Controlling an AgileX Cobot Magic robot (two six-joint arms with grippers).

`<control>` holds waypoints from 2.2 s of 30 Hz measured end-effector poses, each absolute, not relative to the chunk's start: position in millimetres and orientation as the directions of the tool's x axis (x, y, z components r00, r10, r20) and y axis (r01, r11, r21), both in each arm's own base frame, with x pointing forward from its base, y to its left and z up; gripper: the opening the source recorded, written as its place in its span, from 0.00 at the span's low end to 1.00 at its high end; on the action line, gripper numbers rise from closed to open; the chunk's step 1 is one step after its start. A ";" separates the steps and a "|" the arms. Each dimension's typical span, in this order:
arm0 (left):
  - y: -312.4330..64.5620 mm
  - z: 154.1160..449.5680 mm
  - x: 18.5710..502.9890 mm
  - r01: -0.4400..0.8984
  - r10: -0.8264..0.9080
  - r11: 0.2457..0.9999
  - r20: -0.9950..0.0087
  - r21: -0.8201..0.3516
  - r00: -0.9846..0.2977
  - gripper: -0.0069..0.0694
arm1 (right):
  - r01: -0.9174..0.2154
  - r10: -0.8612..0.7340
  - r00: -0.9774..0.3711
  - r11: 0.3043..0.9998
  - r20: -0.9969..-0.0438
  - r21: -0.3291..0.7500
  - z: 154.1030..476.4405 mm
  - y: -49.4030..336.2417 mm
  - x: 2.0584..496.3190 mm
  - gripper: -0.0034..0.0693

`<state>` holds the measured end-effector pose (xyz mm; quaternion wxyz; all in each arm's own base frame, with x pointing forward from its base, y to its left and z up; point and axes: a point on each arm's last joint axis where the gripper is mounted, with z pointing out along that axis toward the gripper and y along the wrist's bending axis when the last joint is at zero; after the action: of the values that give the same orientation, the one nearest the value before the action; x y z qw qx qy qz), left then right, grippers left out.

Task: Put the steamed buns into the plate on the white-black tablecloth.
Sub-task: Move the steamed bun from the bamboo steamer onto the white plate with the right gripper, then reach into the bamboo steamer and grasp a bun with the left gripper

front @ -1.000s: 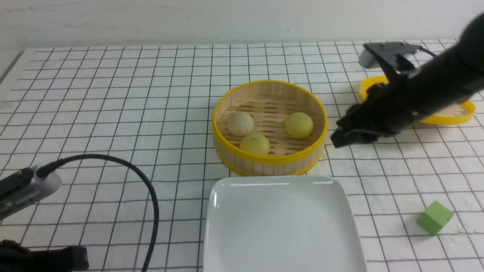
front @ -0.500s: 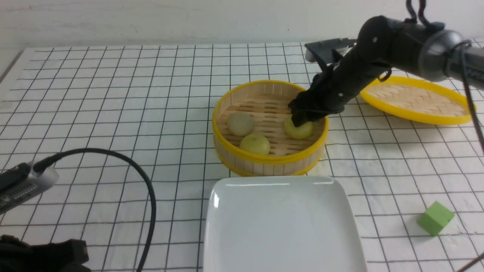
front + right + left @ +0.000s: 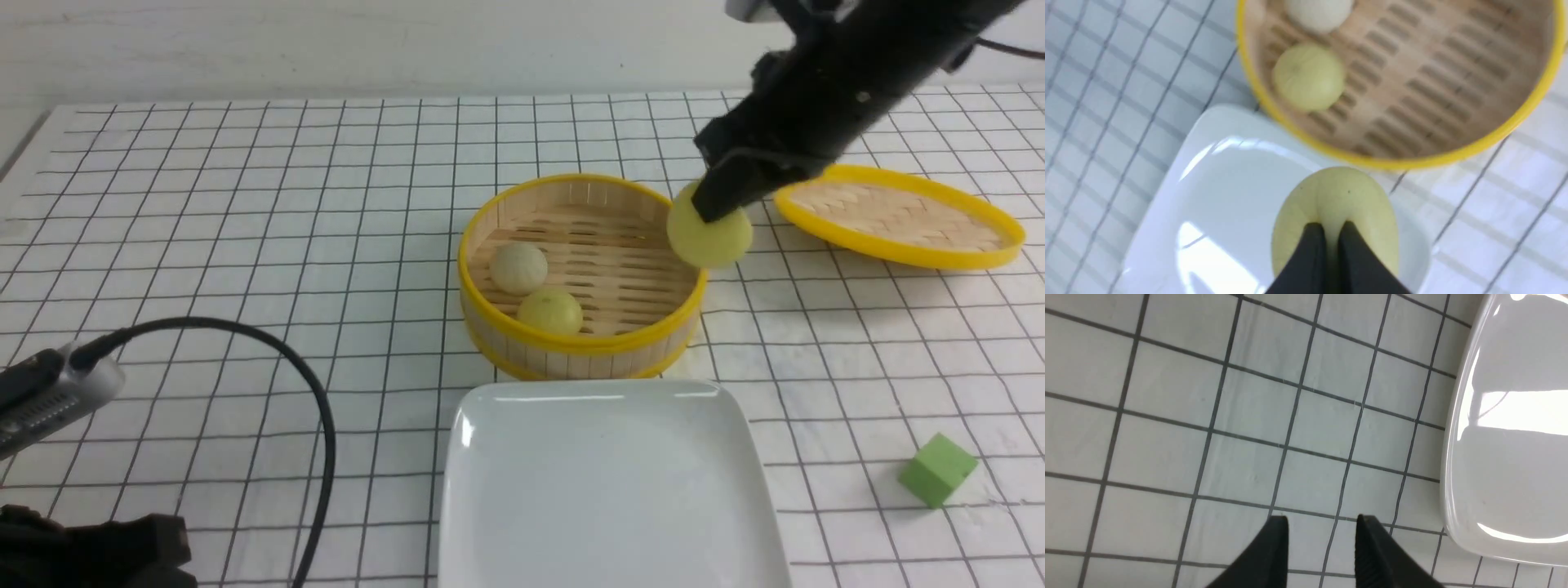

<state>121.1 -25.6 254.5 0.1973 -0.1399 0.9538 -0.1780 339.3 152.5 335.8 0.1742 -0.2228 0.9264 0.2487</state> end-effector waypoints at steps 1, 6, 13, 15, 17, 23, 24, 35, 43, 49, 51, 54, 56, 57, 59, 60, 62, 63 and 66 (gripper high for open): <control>-25.6 254.5 121.1 -0.197 -0.337 0.898 -0.327 -0.395 -0.883 0.43 | -0.491 -0.327 -0.849 0.777 -0.414 0.394 330.3 152.5 336.1 0.08; -25.3 255.1 122.4 -0.196 -0.342 0.897 -0.340 -0.397 -0.876 0.43 | -0.375 -0.252 -0.918 0.799 -0.305 0.469 247.1 170.3 303.8 0.11; -23.5 255.7 124.6 -0.191 -0.340 0.903 -0.370 -0.384 -0.864 0.43 | -0.322 -0.189 -0.920 0.862 -0.342 0.391 190.4 173.2 307.3 0.46; -22.8 255.7 125.0 -0.189 -0.337 0.907 -0.378 -0.377 -0.862 0.43 | -0.322 -0.185 -0.918 0.865 -0.351 0.386 189.1 173.2 308.9 0.61; -22.6 255.8 125.3 -0.189 -0.338 0.907 -0.381 -0.377 -0.861 0.43 | -0.332 -0.201 -0.919 0.857 -0.338 0.394 193.9 173.2 307.3 0.72; -21.9 256.3 126.6 -0.187 -0.338 0.909 -0.398 -0.372 -0.853 0.43 | -0.409 -0.289 -0.897 0.828 -0.333 0.384 254.8 150.5 300.6 0.53; -21.6 256.4 126.9 -0.186 -0.337 0.910 -0.401 -0.370 -0.852 0.43 | -0.427 -0.312 -0.890 0.827 -0.332 0.367 276.2 138.2 294.0 0.39; -21.7 260.2 133.9 -0.128 -0.248 0.938 -0.365 -0.323 -0.897 0.26 | -0.415 -0.268 -0.827 0.884 -0.494 0.214 350.4 55.1 157.7 0.03; -47.0 317.3 187.2 0.094 -0.080 0.915 -0.403 -0.393 -0.912 0.09 | -0.392 -0.155 -0.600 0.912 -0.785 0.119 310.0 35.2 67.8 0.03; -114.4 328.2 234.4 0.269 0.097 0.874 -0.398 -0.404 -0.913 0.13 | -0.374 -0.144 -0.540 0.924 -0.829 0.083 294.0 29.9 53.4 0.04; -154.3 328.8 257.5 0.311 0.163 0.882 -0.392 -0.353 -0.905 0.19 | -0.370 -0.140 -0.540 0.925 -0.830 0.085 292.9 29.7 53.6 0.04; -186.3 332.1 273.9 0.339 0.201 0.893 -0.411 -0.297 -0.889 0.29 | -0.367 -0.138 -0.542 0.926 -0.829 0.086 292.1 29.6 53.8 0.05; -209.7 335.2 281.2 0.354 0.222 0.903 -0.442 -0.244 -0.869 0.37 | -0.367 -0.137 -0.543 0.926 -0.829 0.087 292.1 29.6 53.8 0.05; -219.1 335.5 285.5 0.353 0.223 0.908 -0.453 -0.226 -0.863 0.41 | -0.367 -0.137 -0.543 0.926 -0.829 0.087 292.1 29.6 53.8 0.05; -231.4 333.2 294.6 0.338 0.213 0.918 -0.461 -0.208 -0.861 0.47 | -0.367 -0.137 -0.543 0.926 -0.829 0.087 292.1 29.6 53.8 0.05; -237.2 330.3 299.6 0.329 0.209 0.923 -0.460 -0.198 -0.863 0.50 | -0.367 -0.137 -0.543 0.926 -0.829 0.087 292.1 29.6 53.8 0.05; -248.0 318.6 315.6 0.307 0.204 0.935 -0.444 -0.175 -0.873 0.54 | -0.367 -0.137 -0.543 0.926 -0.829 0.087 292.1 29.6 53.8 0.06; -253.9 310.0 325.4 0.297 0.204 0.941 -0.429 -0.161 -0.880 0.57 | -0.367 -0.137 -0.543 0.926 -0.829 0.087 292.1 29.6 53.8 0.06; -261.3 293.7 344.5 0.276 0.201 0.951 -0.398 -0.140 -0.895 0.59 | -0.367 -0.137 -0.543 0.926 -0.829 0.087 292.1 29.6 53.8 0.06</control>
<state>344.5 -261.3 293.7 0.1930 0.1230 0.9686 -0.0968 53.8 29.6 292.1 0.4556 -0.1449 0.8692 0.1261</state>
